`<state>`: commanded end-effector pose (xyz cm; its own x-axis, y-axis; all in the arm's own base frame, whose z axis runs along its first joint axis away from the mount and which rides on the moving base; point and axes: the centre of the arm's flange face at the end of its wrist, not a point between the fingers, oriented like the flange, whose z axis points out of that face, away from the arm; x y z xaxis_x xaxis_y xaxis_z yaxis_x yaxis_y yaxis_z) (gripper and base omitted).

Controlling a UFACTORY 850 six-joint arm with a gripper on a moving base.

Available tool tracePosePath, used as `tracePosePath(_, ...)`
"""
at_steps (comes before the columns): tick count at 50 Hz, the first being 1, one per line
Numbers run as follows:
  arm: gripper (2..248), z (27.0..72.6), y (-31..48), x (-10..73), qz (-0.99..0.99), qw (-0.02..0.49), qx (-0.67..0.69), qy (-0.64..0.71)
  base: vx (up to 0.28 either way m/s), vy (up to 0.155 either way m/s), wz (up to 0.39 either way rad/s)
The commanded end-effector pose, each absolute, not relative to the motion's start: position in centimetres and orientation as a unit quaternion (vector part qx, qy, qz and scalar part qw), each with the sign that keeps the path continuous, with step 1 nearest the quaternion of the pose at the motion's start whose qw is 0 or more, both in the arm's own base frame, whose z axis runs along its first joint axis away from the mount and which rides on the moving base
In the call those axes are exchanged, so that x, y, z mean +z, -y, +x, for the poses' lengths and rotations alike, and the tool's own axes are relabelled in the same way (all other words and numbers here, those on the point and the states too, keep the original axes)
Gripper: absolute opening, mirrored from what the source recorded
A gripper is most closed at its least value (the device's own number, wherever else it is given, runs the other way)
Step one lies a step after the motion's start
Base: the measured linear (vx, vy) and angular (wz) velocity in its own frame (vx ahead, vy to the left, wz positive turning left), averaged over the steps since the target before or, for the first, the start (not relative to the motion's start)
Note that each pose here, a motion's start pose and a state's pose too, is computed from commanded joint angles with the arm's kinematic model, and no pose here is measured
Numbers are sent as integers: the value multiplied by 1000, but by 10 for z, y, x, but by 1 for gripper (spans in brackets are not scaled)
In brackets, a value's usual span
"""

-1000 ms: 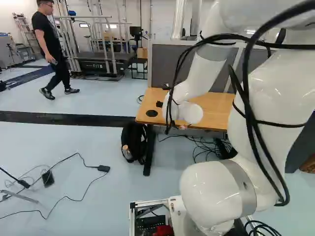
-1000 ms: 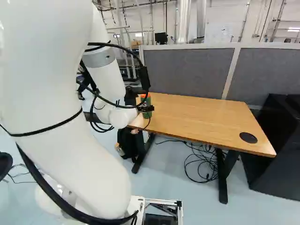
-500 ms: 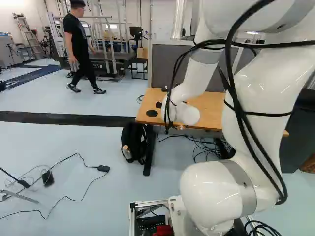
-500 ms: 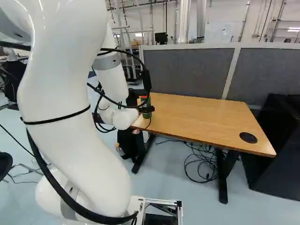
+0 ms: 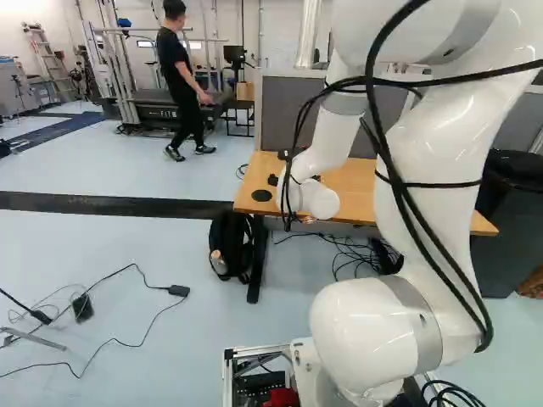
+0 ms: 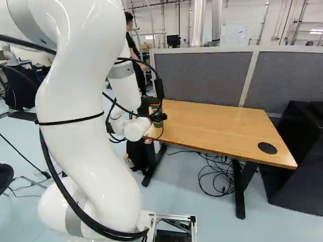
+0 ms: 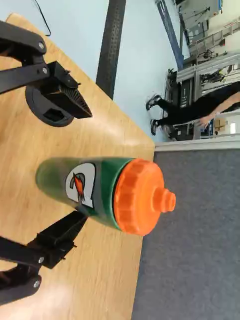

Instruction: Pick up the green bottle from the table

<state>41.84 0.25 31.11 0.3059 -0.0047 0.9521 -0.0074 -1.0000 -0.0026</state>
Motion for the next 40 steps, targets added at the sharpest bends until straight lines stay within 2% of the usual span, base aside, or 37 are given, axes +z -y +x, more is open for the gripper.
tracePosePath(8, 247, 421, -2, 304, 810, 2, 586, 5, 0, 0, 0)
tracePosePath(9, 218, 421, -2, 303, 810, 2, 586, 5, 0, 0, 0)
tracePosePath(13, 218, 422, -2, 302, 811, 2, 585, 5, 0, 0, 0)
tracePosePath(14, 180, 422, -2, 302, 811, 2, 585, 5, 0, 0, 0)
tracePosePath(19, 180, 422, -2, 301, 811, 2, 585, 5, 0, 0, 0)
tracePosePath(20, 142, 422, -2, 301, 811, 2, 585, 5, 0, 0, 0)
tracePosePath(24, 142, 422, -2, 301, 811, 2, 585, 5, 0, 0, 0)
tracePosePath(25, 117, 422, -2, 301, 811, 2, 585, 5, 0, 0, 0)
tracePosePath(40, 113, 422, -2, 302, 811, 2, 585, 5, 0, 0, 0)
